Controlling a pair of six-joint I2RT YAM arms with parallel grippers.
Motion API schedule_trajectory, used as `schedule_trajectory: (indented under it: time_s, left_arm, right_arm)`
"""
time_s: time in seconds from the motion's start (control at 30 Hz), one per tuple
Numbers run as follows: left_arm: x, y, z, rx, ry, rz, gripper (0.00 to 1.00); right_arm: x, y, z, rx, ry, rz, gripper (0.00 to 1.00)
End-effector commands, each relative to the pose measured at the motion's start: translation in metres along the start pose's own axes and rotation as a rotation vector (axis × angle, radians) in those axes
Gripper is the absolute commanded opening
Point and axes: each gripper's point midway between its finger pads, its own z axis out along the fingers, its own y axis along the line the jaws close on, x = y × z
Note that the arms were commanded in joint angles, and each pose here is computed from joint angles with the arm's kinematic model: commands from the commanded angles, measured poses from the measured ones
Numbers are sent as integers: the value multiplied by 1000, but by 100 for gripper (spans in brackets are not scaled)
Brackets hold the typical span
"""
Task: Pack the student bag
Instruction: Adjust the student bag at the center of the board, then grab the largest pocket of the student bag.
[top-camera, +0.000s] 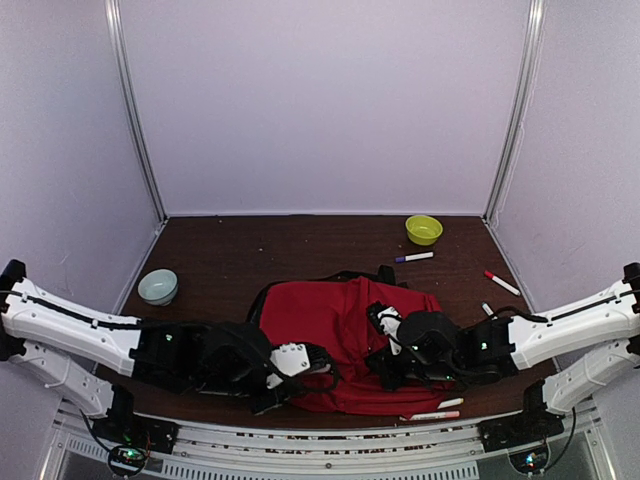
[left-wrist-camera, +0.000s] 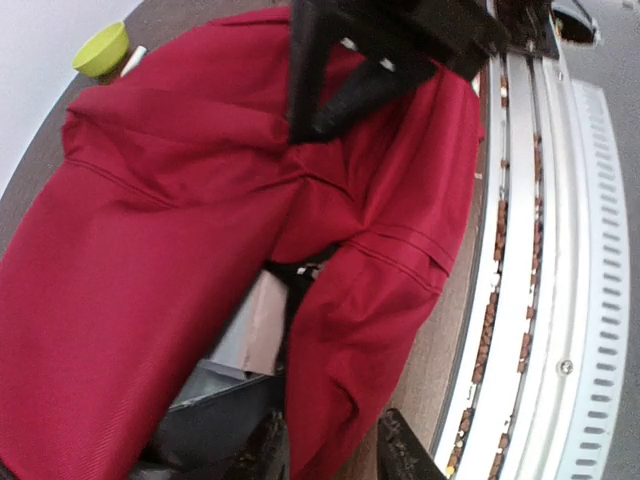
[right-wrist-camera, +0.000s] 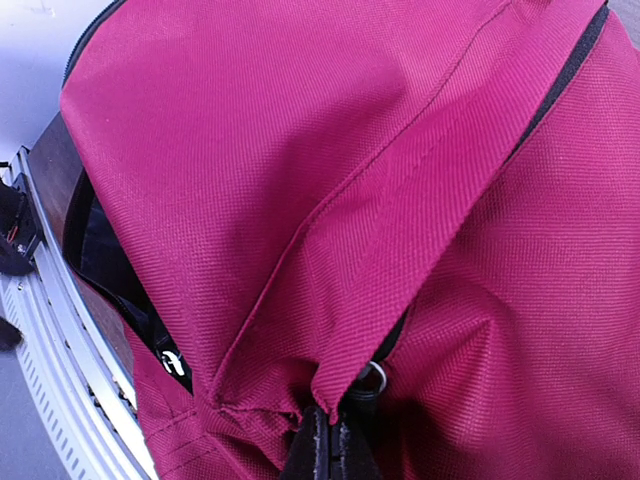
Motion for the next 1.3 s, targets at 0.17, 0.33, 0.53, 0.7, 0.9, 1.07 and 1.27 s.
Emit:
schedule_trajectory:
  time_s: [0.17, 0.33, 0.53, 0.7, 0.9, 1.07, 1.27]
  left_arm:
    - [-13, 50, -8, 28, -79, -187, 31]
    - [0, 43, 34, 136, 58, -186, 21]
    - [-14, 18, 44, 302, 17, -157, 29]
    - [-14, 2, 31, 396, -30, -134, 40]
    - [3, -5, 37, 382, 24, -111, 44]
    - [10, -5, 54, 334, 58, -91, 45]
    - [-9, -13, 55, 381, -28, -96, 40]
  right_arm:
    - [-9, -1, -1, 26, -25, -14, 0]
    - [-9, 2, 0, 18, -19, -15, 0]
    - [-8, -3, -2, 30, -24, -12, 0]
    - [-8, -3, -1, 33, -26, -17, 0]
    - [-9, -2, 1, 32, -20, -23, 0]
    - [-10, 0, 2, 31, -19, -26, 0]
    - [-10, -1, 1, 37, -16, -28, 0]
